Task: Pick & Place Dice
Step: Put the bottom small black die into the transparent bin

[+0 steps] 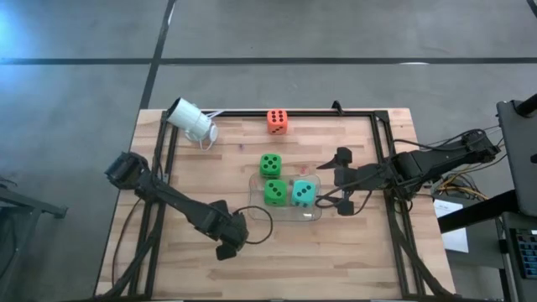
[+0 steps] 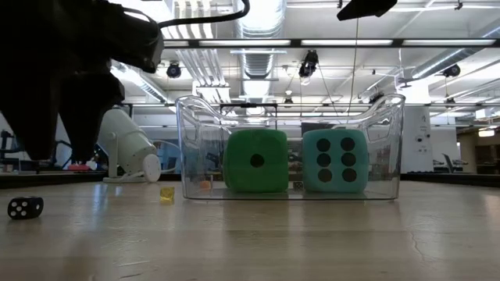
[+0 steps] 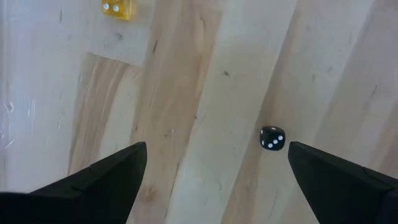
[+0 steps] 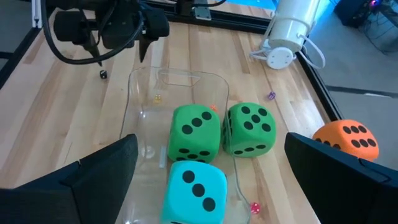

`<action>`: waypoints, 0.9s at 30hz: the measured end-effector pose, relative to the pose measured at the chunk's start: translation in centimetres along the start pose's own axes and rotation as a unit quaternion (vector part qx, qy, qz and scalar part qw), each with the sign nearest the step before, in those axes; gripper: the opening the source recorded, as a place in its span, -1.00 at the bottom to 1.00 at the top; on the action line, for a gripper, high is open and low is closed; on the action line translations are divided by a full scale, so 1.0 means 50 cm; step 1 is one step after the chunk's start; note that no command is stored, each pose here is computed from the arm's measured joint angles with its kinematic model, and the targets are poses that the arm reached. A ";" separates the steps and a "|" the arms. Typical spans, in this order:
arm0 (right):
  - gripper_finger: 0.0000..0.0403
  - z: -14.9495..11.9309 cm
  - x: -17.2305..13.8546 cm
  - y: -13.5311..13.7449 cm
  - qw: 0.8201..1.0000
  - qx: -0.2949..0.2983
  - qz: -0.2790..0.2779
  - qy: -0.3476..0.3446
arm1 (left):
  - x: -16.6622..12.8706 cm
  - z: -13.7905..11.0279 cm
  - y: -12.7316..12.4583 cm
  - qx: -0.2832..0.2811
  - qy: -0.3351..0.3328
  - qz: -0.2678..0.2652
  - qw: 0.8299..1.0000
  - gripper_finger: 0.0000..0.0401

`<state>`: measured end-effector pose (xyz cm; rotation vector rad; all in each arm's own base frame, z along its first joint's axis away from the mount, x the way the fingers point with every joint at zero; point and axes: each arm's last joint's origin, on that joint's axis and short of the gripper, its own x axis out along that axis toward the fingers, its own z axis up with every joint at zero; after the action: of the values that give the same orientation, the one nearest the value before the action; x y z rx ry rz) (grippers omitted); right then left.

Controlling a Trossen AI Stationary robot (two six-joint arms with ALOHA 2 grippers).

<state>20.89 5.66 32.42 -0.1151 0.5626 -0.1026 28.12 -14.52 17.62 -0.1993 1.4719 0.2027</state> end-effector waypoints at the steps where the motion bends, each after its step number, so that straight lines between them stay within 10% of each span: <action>1: 0.99 0.000 0.000 0.000 1.000 0.000 0.000 0.000 | 0.000 0.000 0.000 0.000 -0.001 0.001 1.000 0.98; 27: 0.99 0.000 0.000 0.000 1.000 0.003 0.000 0.000 | -0.002 -0.015 -0.045 0.049 -0.053 -0.022 0.997 0.87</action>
<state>20.90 5.67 32.42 -0.1100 0.5618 -0.1040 27.97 -16.89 17.66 -0.1398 1.3674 0.1034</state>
